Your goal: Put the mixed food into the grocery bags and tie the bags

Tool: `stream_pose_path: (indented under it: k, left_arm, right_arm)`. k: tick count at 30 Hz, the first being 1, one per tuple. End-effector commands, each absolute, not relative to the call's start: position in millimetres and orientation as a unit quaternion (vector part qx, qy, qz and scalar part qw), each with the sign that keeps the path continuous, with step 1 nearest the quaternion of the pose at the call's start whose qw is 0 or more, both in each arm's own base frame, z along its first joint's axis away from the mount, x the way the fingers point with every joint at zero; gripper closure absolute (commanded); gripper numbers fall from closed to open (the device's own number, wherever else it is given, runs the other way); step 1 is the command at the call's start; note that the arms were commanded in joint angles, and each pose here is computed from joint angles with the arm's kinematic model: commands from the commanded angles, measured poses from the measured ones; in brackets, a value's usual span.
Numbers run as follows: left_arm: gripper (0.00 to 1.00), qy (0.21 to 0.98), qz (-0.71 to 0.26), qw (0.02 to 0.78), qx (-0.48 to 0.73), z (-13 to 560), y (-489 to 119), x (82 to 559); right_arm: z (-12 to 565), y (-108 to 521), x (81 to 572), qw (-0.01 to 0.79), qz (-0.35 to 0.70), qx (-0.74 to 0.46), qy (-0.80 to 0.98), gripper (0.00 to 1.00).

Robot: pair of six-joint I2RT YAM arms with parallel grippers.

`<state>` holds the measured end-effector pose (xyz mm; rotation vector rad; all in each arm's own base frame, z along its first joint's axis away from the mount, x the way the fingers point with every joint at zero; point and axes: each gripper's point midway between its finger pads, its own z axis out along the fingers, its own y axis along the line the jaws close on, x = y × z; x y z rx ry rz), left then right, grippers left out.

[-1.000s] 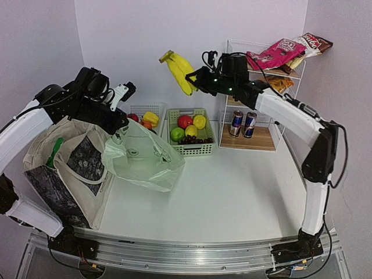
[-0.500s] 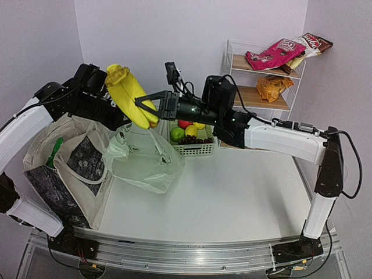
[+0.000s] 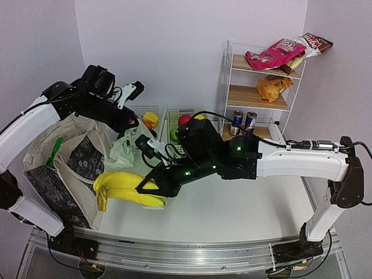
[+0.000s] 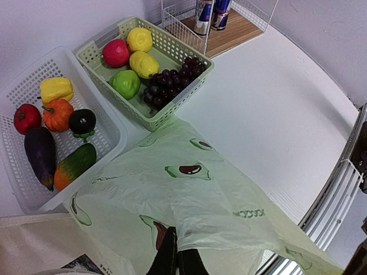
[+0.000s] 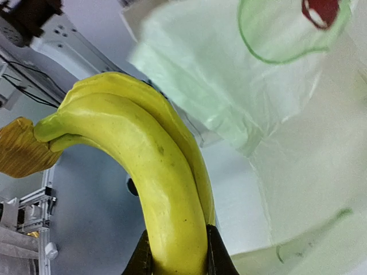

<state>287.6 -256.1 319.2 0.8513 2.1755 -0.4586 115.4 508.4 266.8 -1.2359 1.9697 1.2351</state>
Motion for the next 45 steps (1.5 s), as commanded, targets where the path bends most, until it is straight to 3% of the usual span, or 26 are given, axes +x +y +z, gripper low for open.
stream_pose_path:
  k: [1, 7, 22, 29, 33, 40, 41, 43, 45]
  left_arm:
    - [1.0, 0.823, -0.203, 0.406, 0.342, 347.2, -262.5, 284.5]
    - [1.0, 0.795, -0.195, 0.413, 0.399, 342.3, -261.6, 272.8]
    - [1.0, 0.728, -0.152, 0.424, 0.517, 320.6, -258.6, 257.5]
    - [1.0, 0.733, -0.249, 0.371, 0.512, 317.7, -281.7, 229.5]
    - [1.0, 0.743, -0.343, 0.321, 0.477, 326.1, -299.6, 213.3]
    - [1.0, 0.756, -0.414, 0.278, 0.425, 342.8, -308.5, 218.6]
    - [1.0, 0.757, -0.42, 0.276, 0.417, 346.4, -305.1, 221.9]
    - [1.0, 0.766, -0.43, 0.273, 0.393, 350.8, -293.6, 232.6]
    - [1.0, 0.782, -0.421, 0.271, 0.371, 348.0, -280.9, 246.1]
  right_arm:
    - [236.9, 477.7, 156.9, 0.283, 0.347, -0.413, 0.793, 1.0]
    - [217.4, 447.0, 191.4, 0.305, 0.221, -0.366, 0.851, 1.0]
    - [200.4, 379.0, 219.8, 0.292, 0.078, -0.334, 0.893, 1.0]
    - [211.0, 404.1, 256.9, 0.332, 0.07, -0.255, 0.905, 1.0]
    - [230.5, 437.4, 266.3, 0.344, 0.117, -0.233, 0.902, 1.0]
    - [236.2, 475.8, 270.1, 0.351, 0.184, -0.23, 0.889, 0.99]
    - [230.6, 478.5, 269.5, 0.347, 0.182, -0.24, 0.888, 0.91]
    - [216.3, 484.3, 265.9, 0.328, 0.182, -0.264, 0.888, 0.6]
    - [213.9, 490.2, 257.7, 0.309, 0.2, -0.289, 0.884, 0.41]
